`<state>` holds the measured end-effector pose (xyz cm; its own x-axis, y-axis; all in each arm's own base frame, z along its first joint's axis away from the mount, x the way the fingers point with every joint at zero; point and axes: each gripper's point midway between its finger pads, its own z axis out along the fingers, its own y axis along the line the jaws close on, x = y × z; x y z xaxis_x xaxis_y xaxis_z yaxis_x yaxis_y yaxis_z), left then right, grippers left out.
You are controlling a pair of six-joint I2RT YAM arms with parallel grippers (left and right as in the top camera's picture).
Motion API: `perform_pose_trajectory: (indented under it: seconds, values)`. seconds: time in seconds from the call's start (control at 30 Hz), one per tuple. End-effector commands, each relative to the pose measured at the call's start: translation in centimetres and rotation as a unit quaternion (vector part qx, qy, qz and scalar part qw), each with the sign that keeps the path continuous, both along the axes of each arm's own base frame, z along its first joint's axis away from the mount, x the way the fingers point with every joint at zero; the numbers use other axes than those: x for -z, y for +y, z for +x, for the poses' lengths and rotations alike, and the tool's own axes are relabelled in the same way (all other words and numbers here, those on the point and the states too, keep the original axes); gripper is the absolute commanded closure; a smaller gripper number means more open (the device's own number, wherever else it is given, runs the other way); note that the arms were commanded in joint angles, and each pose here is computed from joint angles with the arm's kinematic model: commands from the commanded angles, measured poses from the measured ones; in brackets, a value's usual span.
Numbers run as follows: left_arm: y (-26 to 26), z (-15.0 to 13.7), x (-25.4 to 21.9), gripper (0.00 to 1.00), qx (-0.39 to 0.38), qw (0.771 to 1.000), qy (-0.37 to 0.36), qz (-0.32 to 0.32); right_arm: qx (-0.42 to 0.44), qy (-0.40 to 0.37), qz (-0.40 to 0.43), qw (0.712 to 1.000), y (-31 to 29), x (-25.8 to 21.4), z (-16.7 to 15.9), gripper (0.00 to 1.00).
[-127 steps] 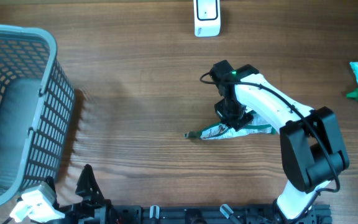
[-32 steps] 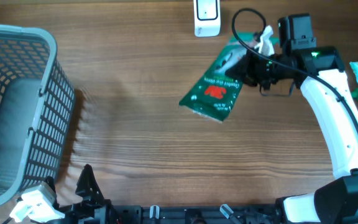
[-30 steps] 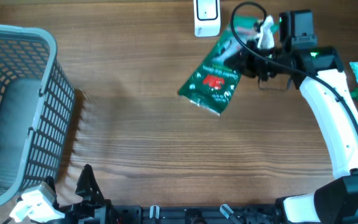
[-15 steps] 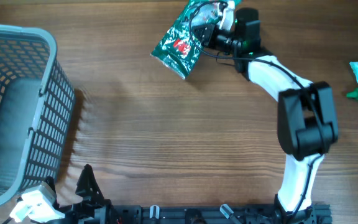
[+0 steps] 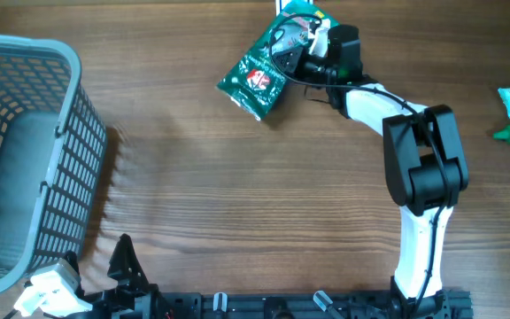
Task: Scan the item barcode
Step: 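Move the glove pack right and release it at the table edge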
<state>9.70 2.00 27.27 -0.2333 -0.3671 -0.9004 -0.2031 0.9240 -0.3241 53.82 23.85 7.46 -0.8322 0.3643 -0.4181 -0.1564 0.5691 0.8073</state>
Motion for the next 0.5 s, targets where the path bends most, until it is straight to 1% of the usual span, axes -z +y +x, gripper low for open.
perform_pose_trajectory:
  seconds: [0.0,0.03,0.1,0.17,0.2,0.23,0.27,0.3,0.33,0.37,0.4,0.43,0.47]
  values:
    - [0.1,0.0,0.0,0.0,-0.005,1.0,-0.001,-0.002,-0.013,-0.057,-0.035,0.998,-1.4,-7.1,-0.8,0.95]
    - [0.1,0.0,0.0,0.0,-0.005,1.0,-0.001,-0.002,0.005,-0.05,-0.053,0.997,-2.4,-8.1,-1.1,0.95]
    - [0.1,0.0,0.0,0.0,-0.005,1.0,-0.001,-0.002,0.054,-0.036,-0.117,0.991,-6.4,-10.6,-2.5,0.95]
    - [0.1,0.0,0.0,0.0,-0.005,1.0,-0.001,-0.002,0.09,-0.013,-0.162,0.983,-10.3,-11.6,-3.9,0.96]
    - [0.1,0.0,0.0,0.0,-0.005,1.0,-0.001,-0.002,0.123,0.014,-0.189,0.974,-13.6,-11.6,-4.9,0.95]
    - [0.1,0.0,0.0,0.0,-0.005,1.0,-0.001,-0.002,0.183,0.061,-0.228,0.954,-18.4,-10.6,-6.0,0.95]
    - [0.1,0.0,0.0,0.0,-0.005,1.0,-0.001,-0.002,0.227,0.092,-0.257,0.935,-21.8,-9.7,-6.6,0.95]
    - [0.1,0.0,0.0,0.0,-0.005,1.0,-0.001,-0.002,0.297,0.135,-0.283,0.902,-26.3,-8.4,-7.6,0.95]
    - [0.1,0.0,0.0,0.0,-0.005,1.0,-0.001,-0.002,0.346,0.16,-0.296,0.876,-29.6,-7.6,-8.4,0.95]
    - [0.1,0.0,0.0,0.0,-0.005,1.0,-0.001,-0.002,0.395,0.168,-0.313,0.847,-33.6,-6.9,-8.8,0.95]
    - [0.1,0.0,0.0,0.0,-0.005,1.0,-0.001,-0.002,0.429,0.171,-0.316,0.828,-36.6,-6.2,-8.9,0.95]
    - [0.1,0.0,0.0,0.0,-0.005,1.0,-0.001,-0.002,0.457,0.173,-0.311,0.815,-39.3,-5.4,-8.7,0.95]
    - [0.1,0.0,0.0,0.0,-0.005,1.0,-0.001,-0.002,0.469,0.175,-0.308,0.809,-40.7,-4.7,-8.6,0.95]
